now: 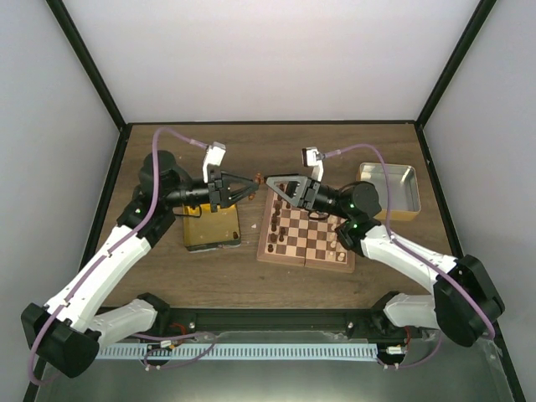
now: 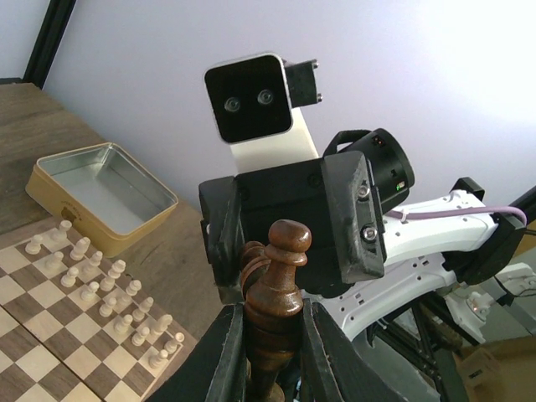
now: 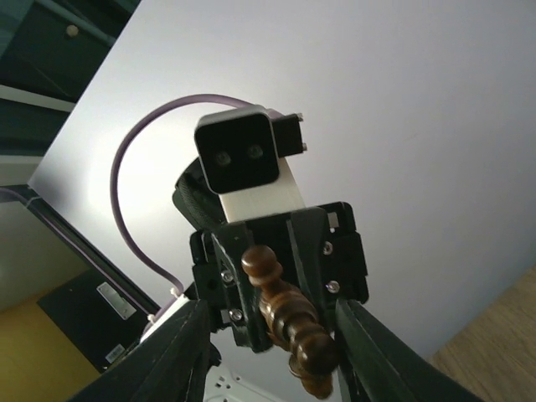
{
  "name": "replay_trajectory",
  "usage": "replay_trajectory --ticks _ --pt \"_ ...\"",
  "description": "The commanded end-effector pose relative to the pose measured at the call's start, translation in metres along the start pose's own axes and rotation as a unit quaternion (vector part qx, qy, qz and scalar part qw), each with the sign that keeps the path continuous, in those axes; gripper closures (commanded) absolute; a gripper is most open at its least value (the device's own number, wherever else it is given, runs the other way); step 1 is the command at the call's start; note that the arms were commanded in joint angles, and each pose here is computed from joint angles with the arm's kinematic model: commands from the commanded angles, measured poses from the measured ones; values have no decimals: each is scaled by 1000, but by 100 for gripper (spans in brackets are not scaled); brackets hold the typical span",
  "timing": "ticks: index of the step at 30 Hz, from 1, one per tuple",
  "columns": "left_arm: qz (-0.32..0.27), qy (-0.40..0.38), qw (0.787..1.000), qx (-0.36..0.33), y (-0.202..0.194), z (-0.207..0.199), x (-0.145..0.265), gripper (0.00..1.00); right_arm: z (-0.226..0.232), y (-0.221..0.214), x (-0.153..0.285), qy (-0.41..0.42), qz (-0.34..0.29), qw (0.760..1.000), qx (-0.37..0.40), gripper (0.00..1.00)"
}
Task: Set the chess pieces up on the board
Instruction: Pick up the chess piece from the storage box, then place the chess piece on the chessboard.
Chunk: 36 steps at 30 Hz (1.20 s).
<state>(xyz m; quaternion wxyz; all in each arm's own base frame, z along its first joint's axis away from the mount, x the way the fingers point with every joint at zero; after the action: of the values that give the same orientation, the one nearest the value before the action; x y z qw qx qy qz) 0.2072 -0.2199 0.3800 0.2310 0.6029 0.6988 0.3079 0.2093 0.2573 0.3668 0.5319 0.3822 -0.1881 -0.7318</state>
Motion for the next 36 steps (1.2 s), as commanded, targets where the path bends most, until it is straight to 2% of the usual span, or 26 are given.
replay_trajectory --ticks 1,15,18,20,23,26,29,31,34,36 --pt "-3 -17 1000 -18 -1 -8 2 87 19 13 -8 30 -5 999 22 60" --pt "-20 1 1000 -18 2 -4 3 87 7 13 -7 -23 -4 1000 14 93" --pt "-38 46 998 -21 4 5 6 87 -7 11 -6 -79 1 997 19 95" --pt "-54 112 992 -16 2 23 11 87 -20 8 -1 -134 9 990 33 95" --pt "-90 261 961 2 2 64 26 87 -46 2 13 -248 33 966 61 95" --pt "-127 427 895 23 -3 109 54 87 -72 -7 35 -363 69 926 76 95" --pt "-133 540 830 40 -18 142 77 86 -95 -20 65 -466 109 873 93 95" --pt "-121 587 799 44 -33 161 87 86 -108 -29 84 -520 132 838 102 95" --pt "-93 614 782 57 -52 180 90 87 -126 -44 104 -570 172 797 100 96" --pt "-80 622 776 71 -59 189 88 87 -137 -54 108 -582 198 783 93 96"
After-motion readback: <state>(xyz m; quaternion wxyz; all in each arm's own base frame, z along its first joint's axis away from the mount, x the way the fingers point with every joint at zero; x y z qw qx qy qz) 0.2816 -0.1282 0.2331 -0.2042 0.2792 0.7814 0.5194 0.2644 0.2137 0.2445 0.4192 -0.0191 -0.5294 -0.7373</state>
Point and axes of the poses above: each gripper's point midway between its finger pads, its own x axis back along the fingers, its own z axis along the line the jaws close on, y = z × x, the point moved 5 cm from there along x, back along the fingers, and after that the axes turned 8 degrees about x, right-handed, at the moved point
